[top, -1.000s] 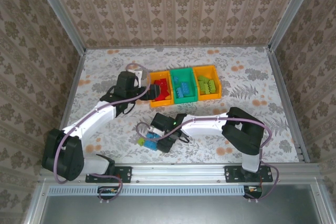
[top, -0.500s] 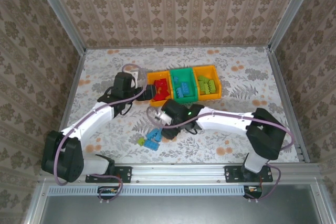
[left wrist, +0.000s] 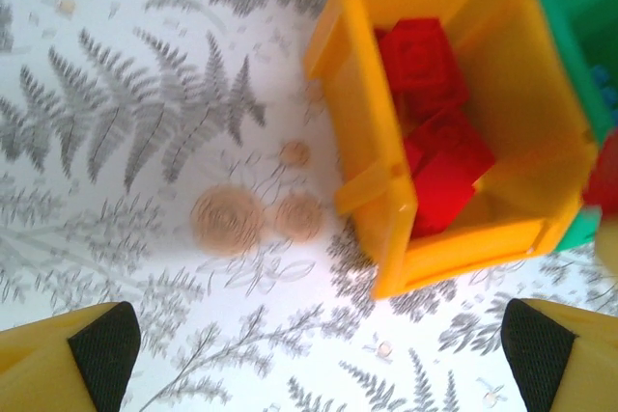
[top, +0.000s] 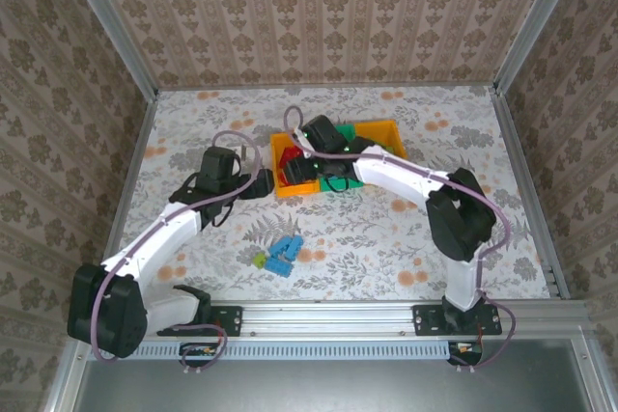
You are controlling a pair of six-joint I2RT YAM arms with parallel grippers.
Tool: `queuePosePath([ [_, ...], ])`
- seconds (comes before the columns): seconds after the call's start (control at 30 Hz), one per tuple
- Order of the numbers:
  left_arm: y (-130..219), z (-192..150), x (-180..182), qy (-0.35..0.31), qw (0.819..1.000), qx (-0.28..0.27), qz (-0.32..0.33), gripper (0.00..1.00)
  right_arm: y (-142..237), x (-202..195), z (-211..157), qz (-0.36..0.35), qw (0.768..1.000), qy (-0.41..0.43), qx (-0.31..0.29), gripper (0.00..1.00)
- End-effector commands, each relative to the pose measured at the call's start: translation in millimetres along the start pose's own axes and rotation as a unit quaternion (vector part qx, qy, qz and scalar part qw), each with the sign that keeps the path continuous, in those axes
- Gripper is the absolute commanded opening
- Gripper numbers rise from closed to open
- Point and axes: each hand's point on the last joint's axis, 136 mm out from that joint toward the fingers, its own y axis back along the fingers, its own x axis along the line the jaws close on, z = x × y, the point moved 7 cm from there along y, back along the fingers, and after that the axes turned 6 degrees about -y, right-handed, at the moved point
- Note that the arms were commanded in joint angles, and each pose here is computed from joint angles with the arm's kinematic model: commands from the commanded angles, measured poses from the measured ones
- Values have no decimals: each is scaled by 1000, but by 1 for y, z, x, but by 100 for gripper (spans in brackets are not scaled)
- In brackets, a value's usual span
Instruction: Sort the legos into containers by color
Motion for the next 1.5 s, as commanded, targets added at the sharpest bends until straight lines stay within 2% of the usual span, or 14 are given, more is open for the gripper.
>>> queuePosePath([
  [0.0,2,-23,11,28,998,38,29,100,-14,-5,3,-5,996,-79,41,58],
  [0.1,3,-34,13,48,997,47,28,100,-25,-14,6,-26,993,-104,52,60],
  [0.3,5,-47,16,68,996,48,29,100,-37,-19,15,-42,990,-125,40,69],
  [0.4,6,-52,16,68,996,56,26,100,-37,-18,20,-44,991,-123,33,79],
  [0.5,10,-66,26,103,988,89,77,100,-36,-16,22,-40,992,-117,31,87],
  [0.6,10,-80,24,113,985,114,70,100,-32,-13,21,-31,993,-112,33,90],
  [0.7,13,-91,18,120,985,113,52,100,-27,-10,21,-12,994,-110,26,90],
  [0.9,29,-115,11,74,991,106,47,96,-17,-8,17,0,994,-108,19,91],
  [1.13,45,-143,6,65,993,83,46,82,-15,-13,8,-8,994,-108,28,92],
  [1.47,49,-161,-6,11,997,64,51,81,-7,-29,-3,-29,992,-117,32,93],
])
